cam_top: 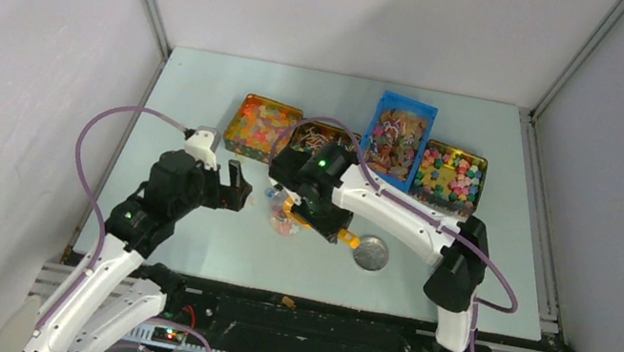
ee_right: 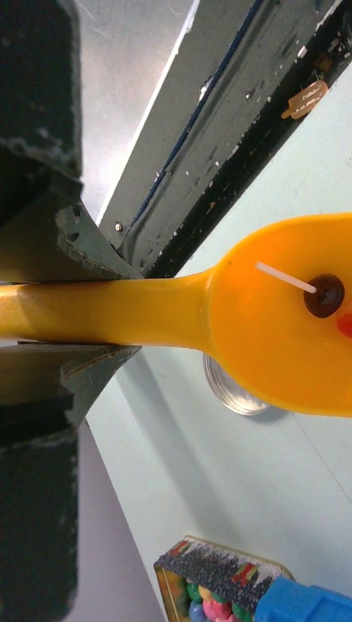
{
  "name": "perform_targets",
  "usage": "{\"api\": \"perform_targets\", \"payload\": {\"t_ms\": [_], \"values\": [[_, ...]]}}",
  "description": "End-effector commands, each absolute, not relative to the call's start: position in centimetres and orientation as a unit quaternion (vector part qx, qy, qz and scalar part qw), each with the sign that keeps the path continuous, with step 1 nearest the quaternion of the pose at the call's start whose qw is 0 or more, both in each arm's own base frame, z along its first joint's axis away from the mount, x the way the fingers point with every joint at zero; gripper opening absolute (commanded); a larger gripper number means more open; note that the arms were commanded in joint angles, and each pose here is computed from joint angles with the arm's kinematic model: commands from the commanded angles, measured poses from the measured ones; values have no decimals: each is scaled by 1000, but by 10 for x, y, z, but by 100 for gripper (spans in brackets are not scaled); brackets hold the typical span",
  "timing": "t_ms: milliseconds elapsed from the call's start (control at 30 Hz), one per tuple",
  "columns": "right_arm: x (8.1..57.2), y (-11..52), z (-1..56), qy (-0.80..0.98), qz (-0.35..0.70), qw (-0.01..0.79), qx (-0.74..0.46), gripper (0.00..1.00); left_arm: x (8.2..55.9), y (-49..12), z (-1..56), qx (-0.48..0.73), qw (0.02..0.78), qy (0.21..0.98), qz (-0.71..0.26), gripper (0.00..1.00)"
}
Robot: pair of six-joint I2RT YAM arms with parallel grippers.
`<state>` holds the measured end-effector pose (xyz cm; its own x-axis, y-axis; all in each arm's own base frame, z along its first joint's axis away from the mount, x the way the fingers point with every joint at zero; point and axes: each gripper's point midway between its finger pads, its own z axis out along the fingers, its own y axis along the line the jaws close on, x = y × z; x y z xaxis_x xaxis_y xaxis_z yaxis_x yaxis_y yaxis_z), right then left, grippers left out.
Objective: Pack the candies
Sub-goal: Place the fake candies in the packing bottle.
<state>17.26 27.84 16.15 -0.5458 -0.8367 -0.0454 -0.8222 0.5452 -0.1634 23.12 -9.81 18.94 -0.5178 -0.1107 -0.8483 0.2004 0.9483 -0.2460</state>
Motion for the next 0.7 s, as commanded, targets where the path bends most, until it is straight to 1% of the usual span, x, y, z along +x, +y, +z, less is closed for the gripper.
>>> {"api": "perform_targets", "payload": {"t_ms": [0,200,667], "values": [[161,281,157,878,-43,29,-475,0,235,-100,198,38,504,848,-158,98],[160,282,157,881,-36,19,-471,0,235,-101,197,39,504,848,-159,98],[167,284,167,888,-27,30,-457,0,235,-103,196,42,501,849,-163,98]]}}
